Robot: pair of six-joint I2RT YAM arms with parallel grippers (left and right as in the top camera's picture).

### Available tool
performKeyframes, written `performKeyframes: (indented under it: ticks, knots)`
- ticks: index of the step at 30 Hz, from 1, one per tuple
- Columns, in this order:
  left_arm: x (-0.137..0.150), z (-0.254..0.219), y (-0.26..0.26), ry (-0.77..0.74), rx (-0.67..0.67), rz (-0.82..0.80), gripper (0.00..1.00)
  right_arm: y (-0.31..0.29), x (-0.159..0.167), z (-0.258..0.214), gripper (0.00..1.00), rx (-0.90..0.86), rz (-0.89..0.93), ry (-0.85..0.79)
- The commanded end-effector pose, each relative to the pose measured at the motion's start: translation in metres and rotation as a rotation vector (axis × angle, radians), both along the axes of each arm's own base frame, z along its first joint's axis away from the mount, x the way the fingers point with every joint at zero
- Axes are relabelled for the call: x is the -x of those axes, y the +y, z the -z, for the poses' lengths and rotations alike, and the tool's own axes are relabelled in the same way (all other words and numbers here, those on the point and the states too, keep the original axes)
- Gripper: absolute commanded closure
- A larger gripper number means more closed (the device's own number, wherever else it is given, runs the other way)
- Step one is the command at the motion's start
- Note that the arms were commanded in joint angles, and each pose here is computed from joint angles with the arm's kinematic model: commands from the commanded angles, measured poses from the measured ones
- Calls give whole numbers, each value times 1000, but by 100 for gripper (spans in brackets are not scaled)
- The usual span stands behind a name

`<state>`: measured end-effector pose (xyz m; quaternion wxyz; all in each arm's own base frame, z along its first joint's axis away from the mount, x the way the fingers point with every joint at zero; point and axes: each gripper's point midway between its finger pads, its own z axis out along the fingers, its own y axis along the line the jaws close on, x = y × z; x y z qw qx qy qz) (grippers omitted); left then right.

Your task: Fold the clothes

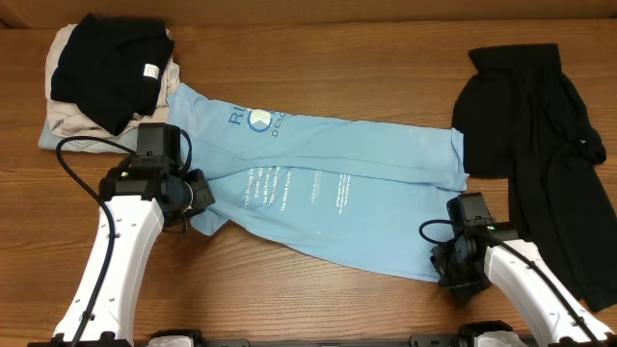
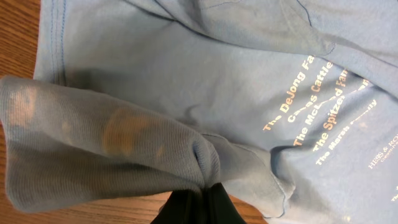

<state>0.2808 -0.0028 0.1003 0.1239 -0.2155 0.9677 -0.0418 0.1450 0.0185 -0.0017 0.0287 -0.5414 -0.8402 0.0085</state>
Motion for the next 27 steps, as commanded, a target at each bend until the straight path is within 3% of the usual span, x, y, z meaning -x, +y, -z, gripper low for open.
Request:
performKeyframes:
  ticks: [1,2,9,18,27]
  knots:
    - [-6,-6,2,-28,-19,17,96,3,3,4,90,-11,-5,4]
    - [-7,-7,2,-32,-19,17,96,4,3,3,96,-15,-6,4]
    - [-10,-21,4,-40,-35,38,96,-2,3,-16,96,-22,-16,38]
    - [-4,-32,9,-9,-74,61,96,-9,-41,-74,96,-92,-258,-90]
    - [-31,-29,25,-79,-163,31,96,-16,-88,-82,96,-54,-364,-256]
